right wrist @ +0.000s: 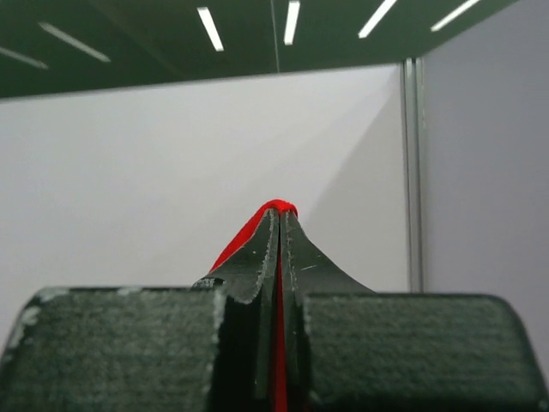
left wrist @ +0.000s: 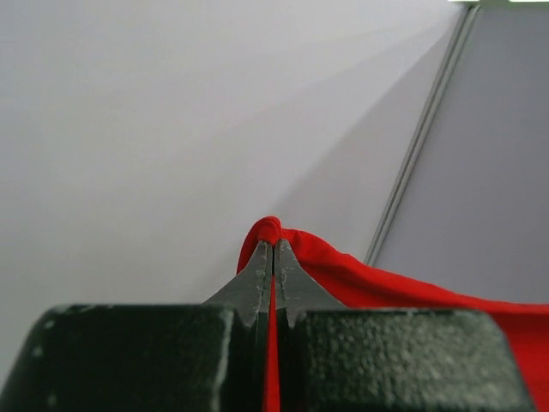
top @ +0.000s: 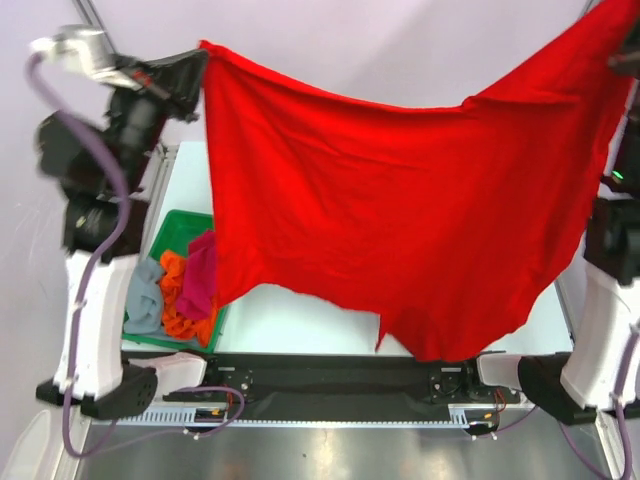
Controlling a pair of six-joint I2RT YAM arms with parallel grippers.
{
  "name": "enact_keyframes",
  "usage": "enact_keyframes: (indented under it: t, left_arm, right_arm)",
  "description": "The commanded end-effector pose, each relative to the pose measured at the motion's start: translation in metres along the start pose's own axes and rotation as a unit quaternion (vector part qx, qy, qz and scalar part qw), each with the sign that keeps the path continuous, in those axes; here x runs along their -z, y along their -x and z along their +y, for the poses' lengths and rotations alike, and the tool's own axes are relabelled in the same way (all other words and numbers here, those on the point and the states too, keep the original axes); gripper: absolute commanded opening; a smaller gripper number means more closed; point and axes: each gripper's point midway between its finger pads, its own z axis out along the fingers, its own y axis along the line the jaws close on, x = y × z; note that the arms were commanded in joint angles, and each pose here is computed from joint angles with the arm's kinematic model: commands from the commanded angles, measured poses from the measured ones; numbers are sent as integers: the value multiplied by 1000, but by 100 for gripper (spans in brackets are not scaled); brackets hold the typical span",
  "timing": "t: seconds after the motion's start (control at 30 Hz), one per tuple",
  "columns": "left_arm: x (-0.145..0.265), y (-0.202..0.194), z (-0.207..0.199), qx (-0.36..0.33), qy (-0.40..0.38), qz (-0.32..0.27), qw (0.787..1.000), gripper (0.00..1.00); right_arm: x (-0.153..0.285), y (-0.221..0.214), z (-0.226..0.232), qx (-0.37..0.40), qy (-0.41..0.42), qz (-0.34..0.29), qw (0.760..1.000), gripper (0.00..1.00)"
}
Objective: Fold and stack the t-shirts
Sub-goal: Flatten the tshirt out
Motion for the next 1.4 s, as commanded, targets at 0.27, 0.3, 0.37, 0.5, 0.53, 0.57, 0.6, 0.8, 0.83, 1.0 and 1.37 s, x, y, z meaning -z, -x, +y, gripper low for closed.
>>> enact_keyframes:
  t: [0.27, 0.3, 0.37, 0.5, 0.53, 0.57, 0.6, 0.8, 0.83, 1.0, 1.37]
  left_arm:
    - [-68, -221, 98, 10, 89, 193, 977, 0]
    - [-72, -252, 110, 14, 95, 215, 972, 0]
    - [-75, -293, 124, 18, 97, 239, 966, 0]
    - [-81, -377, 161, 36, 117, 291, 949, 0]
    - [-79, -406, 172, 46, 127, 310, 941, 0]
    - [-83, -414, 180, 49, 132, 310, 940, 0]
    - [-85, -424, 186, 55, 133, 315, 938, 0]
    - [-105, -474, 220, 59, 145, 337, 928, 0]
    - [-113, -466, 218, 58, 140, 328, 932, 0]
    - [-131, -423, 200, 67, 120, 298, 944, 0]
    - [-94, -179, 89, 37, 38, 146, 988, 0]
  right_arm:
    - [-32, -263, -34, 33, -39, 170, 984, 0]
    - [-31, -281, -46, 16, -50, 185, 981, 0]
    - [-22, -345, -52, 6, -45, 237, 970, 0]
    - [-4, -443, -63, -9, -45, 305, 951, 0]
    - [0, -460, -65, -13, -46, 316, 948, 0]
    - [8, -495, -69, -15, -47, 341, 939, 0]
    - [11, -508, -72, -17, -49, 347, 936, 0]
    - [30, -599, -78, -34, -46, 409, 911, 0]
    - [30, -602, -77, -37, -45, 410, 910, 0]
    - [6, -561, -74, -50, -50, 388, 919, 0]
    - [-14, -261, -20, -39, -13, 253, 967, 0]
